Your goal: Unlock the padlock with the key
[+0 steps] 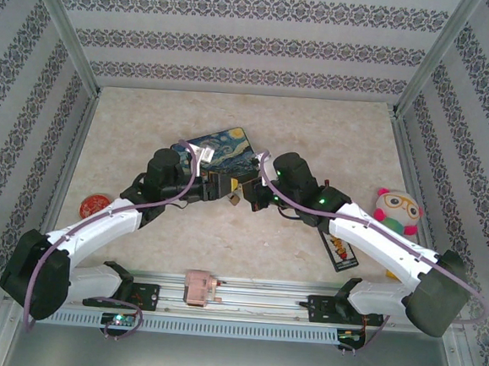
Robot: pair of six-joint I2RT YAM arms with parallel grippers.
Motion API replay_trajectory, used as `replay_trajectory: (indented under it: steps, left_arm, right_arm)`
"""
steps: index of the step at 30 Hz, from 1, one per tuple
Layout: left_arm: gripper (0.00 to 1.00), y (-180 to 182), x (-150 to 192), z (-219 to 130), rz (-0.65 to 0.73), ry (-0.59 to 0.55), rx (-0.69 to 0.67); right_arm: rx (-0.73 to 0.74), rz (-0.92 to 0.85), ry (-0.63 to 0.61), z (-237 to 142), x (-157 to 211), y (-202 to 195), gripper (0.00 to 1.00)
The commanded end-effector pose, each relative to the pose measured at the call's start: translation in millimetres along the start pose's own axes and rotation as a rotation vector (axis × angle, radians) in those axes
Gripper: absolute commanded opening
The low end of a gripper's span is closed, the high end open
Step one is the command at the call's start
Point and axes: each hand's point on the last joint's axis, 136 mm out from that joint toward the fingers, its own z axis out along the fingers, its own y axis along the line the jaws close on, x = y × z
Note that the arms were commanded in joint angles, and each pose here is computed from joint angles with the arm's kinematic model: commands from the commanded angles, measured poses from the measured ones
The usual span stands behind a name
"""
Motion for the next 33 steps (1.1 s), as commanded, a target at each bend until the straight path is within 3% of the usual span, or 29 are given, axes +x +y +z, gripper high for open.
replay_trajectory:
  steps: [1, 5, 18, 26, 33]
  left_arm:
    - [0.49, -22, -12, 2, 0.040, -0.026, 0.072]
    - [0.38, -21, -12, 2, 0.033, -0.029, 0.068]
    - [0.39, -14, -7, 2, 0.012, -0.024, 0.043]
    - [0.24, -14, -6, 3, 0.010, -0.014, 0.053]
    - [0.22, -14, -7, 4, 0.010, -0.016, 0.055]
  right_arm:
    - [-0.043, 0.016, -0.036, -5, -6, 7, 0.00]
    - [-0.047, 0.025, -0.041, -3, -6, 7, 0.00]
    - [-0.056, 0.044, -0.078, -6, -13, 7, 0.00]
    - [-0.053, 0.058, -0.104, -6, -16, 5, 0.00]
    - [-0.058, 0.076, -0.136, -5, -22, 4, 0.00]
